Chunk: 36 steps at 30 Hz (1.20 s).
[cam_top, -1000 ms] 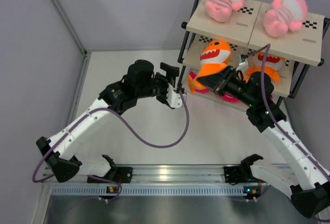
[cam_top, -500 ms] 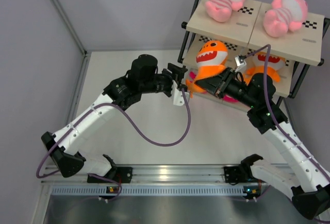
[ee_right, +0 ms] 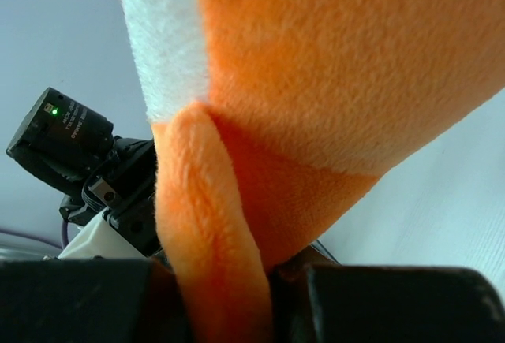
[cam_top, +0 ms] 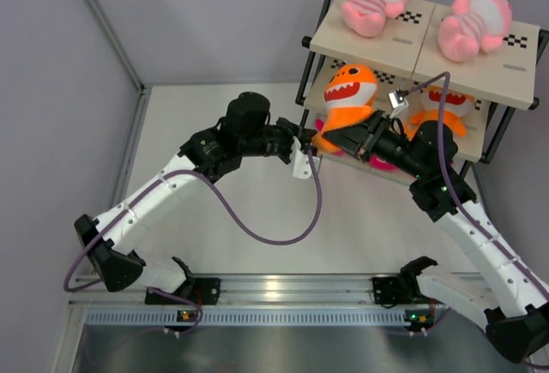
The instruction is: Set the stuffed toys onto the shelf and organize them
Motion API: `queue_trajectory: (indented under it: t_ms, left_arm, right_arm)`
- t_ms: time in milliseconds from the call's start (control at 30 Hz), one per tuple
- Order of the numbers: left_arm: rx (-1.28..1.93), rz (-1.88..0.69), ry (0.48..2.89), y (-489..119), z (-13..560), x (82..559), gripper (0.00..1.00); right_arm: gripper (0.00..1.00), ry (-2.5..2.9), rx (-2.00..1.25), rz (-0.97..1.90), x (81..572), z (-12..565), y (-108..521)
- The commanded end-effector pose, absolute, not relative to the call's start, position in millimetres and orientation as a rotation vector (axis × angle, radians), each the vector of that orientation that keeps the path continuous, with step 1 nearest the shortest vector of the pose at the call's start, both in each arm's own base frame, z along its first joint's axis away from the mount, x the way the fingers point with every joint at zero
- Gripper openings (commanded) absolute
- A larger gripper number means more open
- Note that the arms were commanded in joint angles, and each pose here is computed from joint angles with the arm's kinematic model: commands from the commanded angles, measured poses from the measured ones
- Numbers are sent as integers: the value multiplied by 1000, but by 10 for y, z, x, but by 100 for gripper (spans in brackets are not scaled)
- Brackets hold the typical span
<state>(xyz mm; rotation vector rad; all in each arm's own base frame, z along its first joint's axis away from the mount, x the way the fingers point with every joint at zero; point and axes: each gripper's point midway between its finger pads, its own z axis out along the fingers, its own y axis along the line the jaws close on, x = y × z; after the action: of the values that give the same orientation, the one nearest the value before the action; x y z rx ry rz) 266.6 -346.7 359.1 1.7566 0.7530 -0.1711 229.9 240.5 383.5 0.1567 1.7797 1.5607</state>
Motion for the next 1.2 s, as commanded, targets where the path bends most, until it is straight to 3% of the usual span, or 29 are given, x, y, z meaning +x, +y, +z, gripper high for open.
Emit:
queue_trajectory:
  t_ms: [0,67,100,133,233,433,533,833,1167]
  left_arm:
    - [1707,-202,675,-3577,3863,2595,0]
    - [1680,-231,713,-3586,3911,2600,0]
    - [1669,-242,736,-3588,3922,2610,0]
    - [1651,-274,781,-3609,3907,2625,0]
    - [1596,-306,887,-3637,3921,2719,0]
    - [1450,-266,993,-3728,4006,3050,0]
    - [1409,-305,1051,-3791,4002,3121,0]
    - [1419,-373,1037,-3504,3964,2741,0]
    - [1373,-431,1051,-3289,4238,2486,0]
  right_arm:
    - [0,1641,60,1623,2182,4275,2433]
    - [6,1671,60,1595,2203,4201,2435]
    - [16,1674,56,1569,2216,4204,2418]
    - [38,1700,41,1483,2271,4104,2382]
    - [57,1812,6,1205,2399,3847,2200]
    - [80,1885,-176,804,2479,3652,1838]
    - [83,1925,-263,738,2425,3621,1767]
    - [77,1908,-484,817,1925,3737,1768]
    - [74,1390,-781,575,1600,4618,1528]
